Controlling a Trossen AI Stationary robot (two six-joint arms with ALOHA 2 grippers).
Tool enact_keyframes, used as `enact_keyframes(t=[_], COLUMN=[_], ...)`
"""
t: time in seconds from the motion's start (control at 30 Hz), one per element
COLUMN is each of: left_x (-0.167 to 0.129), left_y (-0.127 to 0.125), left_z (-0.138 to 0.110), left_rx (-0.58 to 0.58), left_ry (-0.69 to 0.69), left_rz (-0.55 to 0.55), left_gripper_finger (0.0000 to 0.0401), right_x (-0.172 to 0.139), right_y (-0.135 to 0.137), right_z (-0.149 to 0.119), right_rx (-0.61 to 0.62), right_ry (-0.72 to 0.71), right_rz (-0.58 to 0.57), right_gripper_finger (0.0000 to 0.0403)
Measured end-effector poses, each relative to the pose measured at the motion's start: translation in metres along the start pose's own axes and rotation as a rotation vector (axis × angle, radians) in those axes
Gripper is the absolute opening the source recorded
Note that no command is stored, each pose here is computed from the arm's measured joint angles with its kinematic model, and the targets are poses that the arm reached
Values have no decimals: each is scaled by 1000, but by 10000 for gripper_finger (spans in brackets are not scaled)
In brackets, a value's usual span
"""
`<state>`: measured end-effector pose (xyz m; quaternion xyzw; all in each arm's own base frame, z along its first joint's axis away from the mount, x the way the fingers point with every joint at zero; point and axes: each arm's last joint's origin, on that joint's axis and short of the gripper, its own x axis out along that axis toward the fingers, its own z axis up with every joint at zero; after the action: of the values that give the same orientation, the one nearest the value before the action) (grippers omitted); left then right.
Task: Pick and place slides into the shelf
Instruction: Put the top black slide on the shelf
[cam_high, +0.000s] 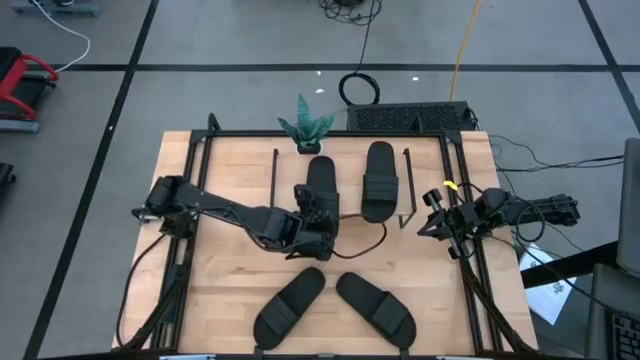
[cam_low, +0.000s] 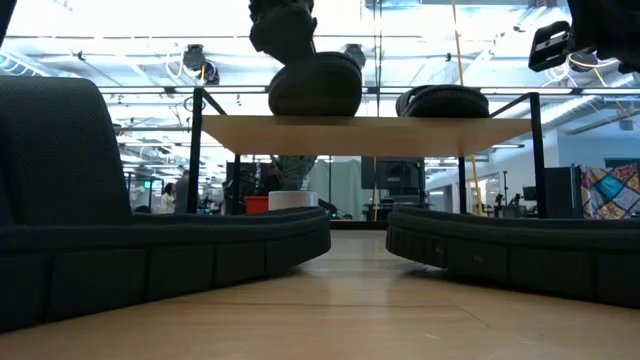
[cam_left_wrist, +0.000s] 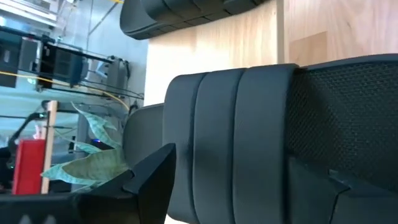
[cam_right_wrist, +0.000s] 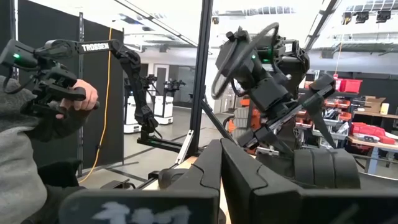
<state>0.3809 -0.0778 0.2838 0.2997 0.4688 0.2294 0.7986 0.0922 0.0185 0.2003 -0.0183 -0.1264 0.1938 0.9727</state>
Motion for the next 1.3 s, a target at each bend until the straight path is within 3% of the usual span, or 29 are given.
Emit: enact_keyframes(t=[0.13, 0.2, 0.3, 0.43, 0.5, 0.93, 1.07, 1.3], left_x=[5, 5, 5, 1, -1, -6, 7, 29], left_y=[4, 4, 4, 2, 0, -5, -20, -43], left_z=[0, 0, 0, 0, 0, 6, 13, 23], left_rx=[0, 15, 20, 30, 54, 10, 51, 137], left_ry=[10, 10, 9, 3, 0, -27, -36, -33], left_rz=[-40, -35, -32, 7, 35, 317, 299, 374], left_gripper_finger=[249, 228, 163, 43, 14, 3, 2, 2], right_x=[0, 0, 0, 0, 0, 0, 0, 0], right_y=[0, 0, 0, 0, 0, 0, 0, 0], right_z=[0, 0, 0, 0, 0, 0, 0, 0], right_rx=[0, 0, 1, 1, 1, 1, 2, 2], right_ry=[0, 0, 3, 4, 3, 4, 4, 4], right_rz=[1, 1, 5, 5, 6, 6, 6, 6], right_gripper_finger=[0, 0, 0, 0, 0, 0, 0, 0])
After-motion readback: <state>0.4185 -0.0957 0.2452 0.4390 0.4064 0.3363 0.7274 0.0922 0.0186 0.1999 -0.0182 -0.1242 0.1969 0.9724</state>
